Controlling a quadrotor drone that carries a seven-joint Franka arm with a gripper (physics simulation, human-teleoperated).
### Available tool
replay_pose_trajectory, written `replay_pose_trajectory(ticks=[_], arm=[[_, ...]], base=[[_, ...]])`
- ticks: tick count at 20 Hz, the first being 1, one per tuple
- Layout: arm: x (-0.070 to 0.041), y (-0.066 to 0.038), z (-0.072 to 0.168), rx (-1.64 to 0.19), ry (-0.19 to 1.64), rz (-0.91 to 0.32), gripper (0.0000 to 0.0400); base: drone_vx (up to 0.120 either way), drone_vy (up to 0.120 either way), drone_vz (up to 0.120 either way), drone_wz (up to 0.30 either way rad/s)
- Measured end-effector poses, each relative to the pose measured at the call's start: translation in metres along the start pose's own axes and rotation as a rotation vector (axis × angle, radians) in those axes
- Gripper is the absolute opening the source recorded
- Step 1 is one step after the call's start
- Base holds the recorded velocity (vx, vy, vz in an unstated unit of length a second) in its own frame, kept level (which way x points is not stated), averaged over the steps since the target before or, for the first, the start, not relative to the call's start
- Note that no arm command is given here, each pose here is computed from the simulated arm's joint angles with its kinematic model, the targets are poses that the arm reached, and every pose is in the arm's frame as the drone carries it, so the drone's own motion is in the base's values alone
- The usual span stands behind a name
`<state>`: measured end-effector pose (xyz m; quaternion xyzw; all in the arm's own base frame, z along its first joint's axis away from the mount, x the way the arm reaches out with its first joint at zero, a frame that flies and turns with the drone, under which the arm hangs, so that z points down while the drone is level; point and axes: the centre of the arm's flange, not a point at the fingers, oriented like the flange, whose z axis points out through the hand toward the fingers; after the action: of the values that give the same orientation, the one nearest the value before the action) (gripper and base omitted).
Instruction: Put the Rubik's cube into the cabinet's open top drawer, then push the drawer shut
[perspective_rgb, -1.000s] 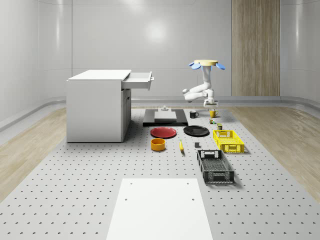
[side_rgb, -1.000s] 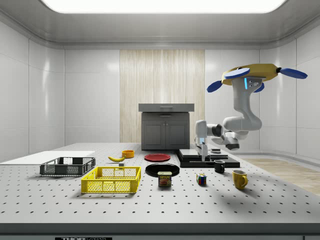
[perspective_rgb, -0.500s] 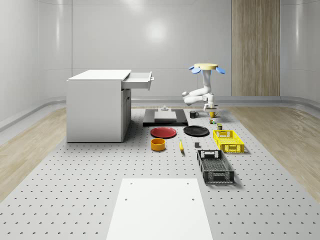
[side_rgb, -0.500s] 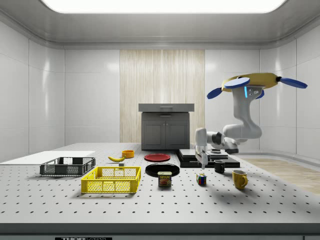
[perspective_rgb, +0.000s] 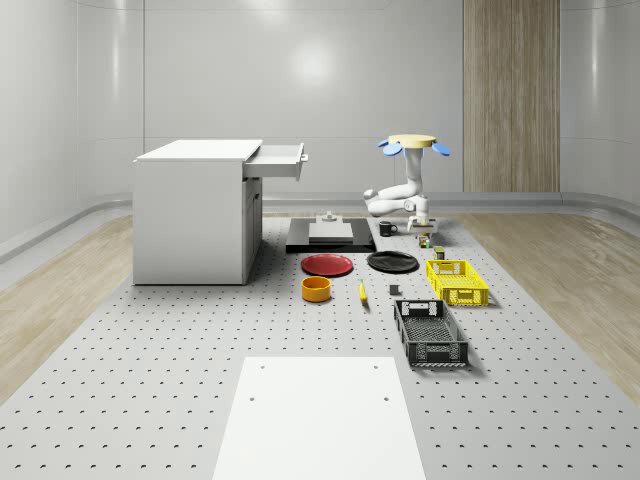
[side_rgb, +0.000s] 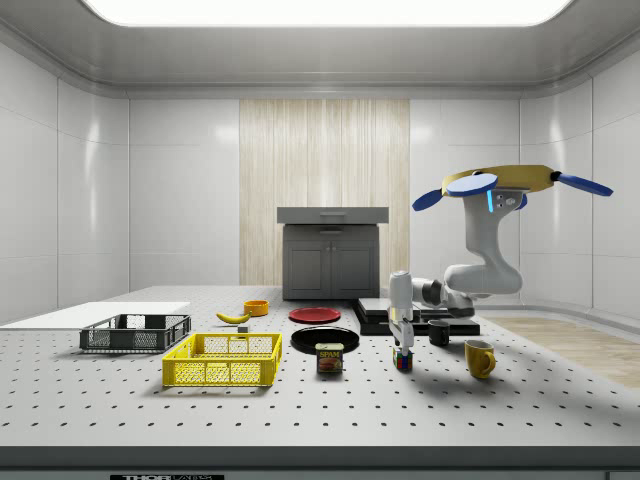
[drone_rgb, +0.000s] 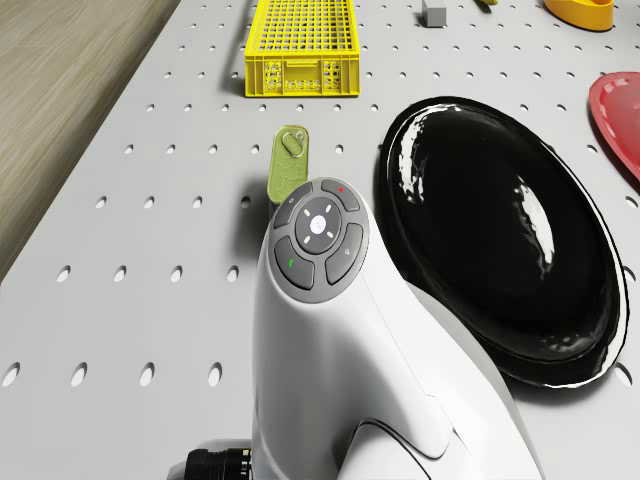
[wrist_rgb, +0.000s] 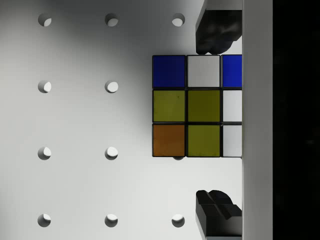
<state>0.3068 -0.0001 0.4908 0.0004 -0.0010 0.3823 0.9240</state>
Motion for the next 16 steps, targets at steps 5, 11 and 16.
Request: replay_pose_trajectory(ticks=[5, 11, 16], arm=[[-0.002, -0.002, 0.005, 0.000, 0.000, 0.000, 0.0400], [-0.003, -0.004, 0.016, 0.000, 0.000, 0.000, 0.0400], [-0.004, -0.004, 0.024, 0.000, 0.000, 0.000, 0.0394]], base=[[0.000, 0.000, 0.000, 0.000], [0.000, 0.000, 0.000, 0.000], [0.000, 0.000, 0.000, 0.000]])
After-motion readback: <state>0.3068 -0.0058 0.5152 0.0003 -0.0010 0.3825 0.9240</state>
